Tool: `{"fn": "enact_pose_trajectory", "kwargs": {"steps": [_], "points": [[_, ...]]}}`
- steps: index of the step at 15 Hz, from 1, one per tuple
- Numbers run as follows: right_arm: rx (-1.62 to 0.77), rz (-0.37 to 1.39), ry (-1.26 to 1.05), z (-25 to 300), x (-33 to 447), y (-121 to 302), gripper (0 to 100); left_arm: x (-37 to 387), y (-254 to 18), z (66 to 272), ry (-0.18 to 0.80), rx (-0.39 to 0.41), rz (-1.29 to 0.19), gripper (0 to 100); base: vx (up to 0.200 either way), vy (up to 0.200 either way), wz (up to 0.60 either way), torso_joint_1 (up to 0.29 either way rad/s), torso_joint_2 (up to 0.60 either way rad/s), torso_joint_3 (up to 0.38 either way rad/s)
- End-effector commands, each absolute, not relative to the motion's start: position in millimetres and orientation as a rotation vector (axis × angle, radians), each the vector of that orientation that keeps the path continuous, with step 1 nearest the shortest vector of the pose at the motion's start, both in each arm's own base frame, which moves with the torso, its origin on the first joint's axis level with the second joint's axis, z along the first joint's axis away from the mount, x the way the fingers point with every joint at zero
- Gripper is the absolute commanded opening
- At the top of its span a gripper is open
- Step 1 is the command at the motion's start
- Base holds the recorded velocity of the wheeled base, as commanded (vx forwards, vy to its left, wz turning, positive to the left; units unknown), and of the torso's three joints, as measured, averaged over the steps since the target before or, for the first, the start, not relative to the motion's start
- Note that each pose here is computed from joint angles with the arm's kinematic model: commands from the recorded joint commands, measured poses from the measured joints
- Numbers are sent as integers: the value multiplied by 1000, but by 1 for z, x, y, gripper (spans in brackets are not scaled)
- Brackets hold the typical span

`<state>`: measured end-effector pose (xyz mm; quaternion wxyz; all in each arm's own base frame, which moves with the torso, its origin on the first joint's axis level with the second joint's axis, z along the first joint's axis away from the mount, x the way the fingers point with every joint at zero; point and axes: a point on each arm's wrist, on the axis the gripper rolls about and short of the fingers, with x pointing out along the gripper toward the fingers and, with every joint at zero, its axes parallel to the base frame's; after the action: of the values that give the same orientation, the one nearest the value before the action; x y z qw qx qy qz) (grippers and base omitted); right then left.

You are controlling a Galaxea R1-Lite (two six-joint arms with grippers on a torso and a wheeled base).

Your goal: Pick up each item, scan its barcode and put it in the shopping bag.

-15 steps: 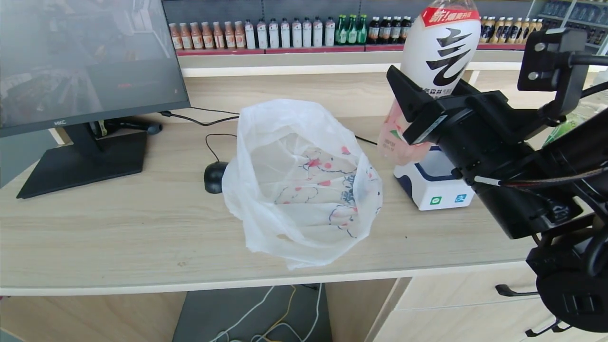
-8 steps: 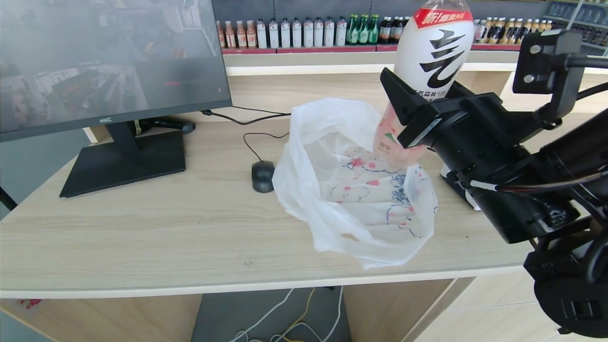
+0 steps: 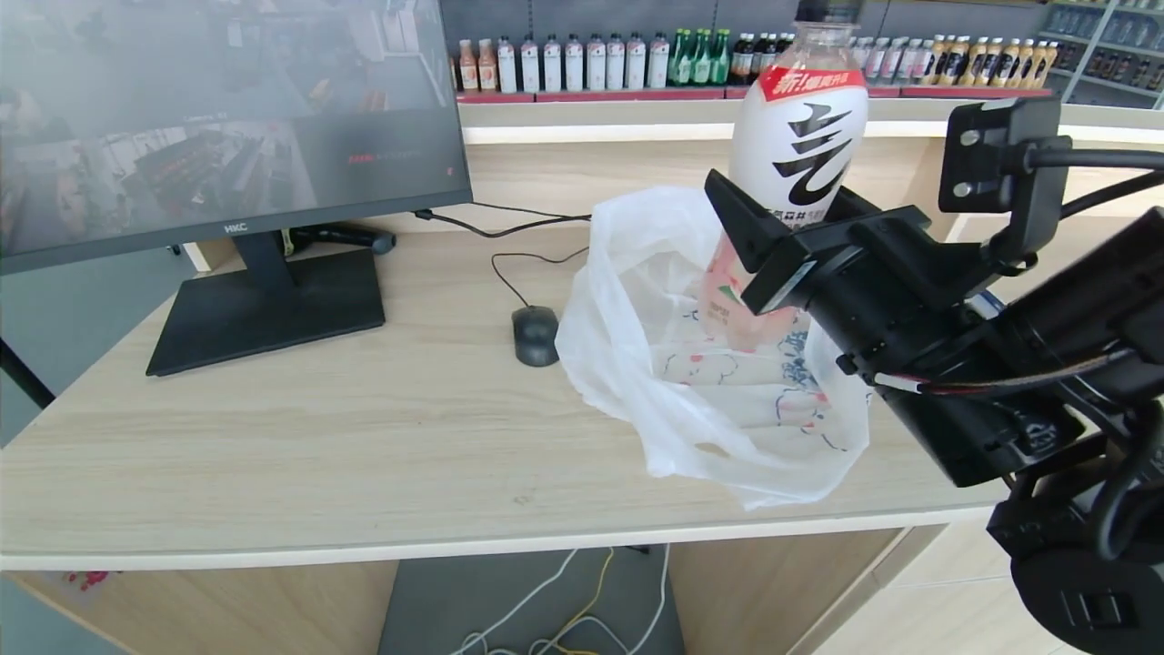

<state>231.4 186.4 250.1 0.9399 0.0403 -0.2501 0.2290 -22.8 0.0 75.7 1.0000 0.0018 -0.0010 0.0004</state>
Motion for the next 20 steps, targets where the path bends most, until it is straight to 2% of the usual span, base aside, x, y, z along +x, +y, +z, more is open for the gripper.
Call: {"fn": "enact_pose_trajectory", "kwargs": {"steps": [1,5,9,13,20], "points": [[75,469,-496,246,233,188,0,-23,0,76,-3,3,3,100,0,0,0,0,0,0],[43,484,-435,236,242,195,0,-23,0,76,-3,5,3,100,0,0,0,0,0,0],[27,458,-399,247,268,206,0,-23,0,76,-3,3,3,100,0,0,0,0,0,0],[22,402,-394,237,311,207,0,-23,0,76,-3,3,3,100,0,0,0,0,0,0],[35,390,-338,213,332,211,0,-23,0,76,-3,3,3,100,0,0,0,0,0,0]]}}
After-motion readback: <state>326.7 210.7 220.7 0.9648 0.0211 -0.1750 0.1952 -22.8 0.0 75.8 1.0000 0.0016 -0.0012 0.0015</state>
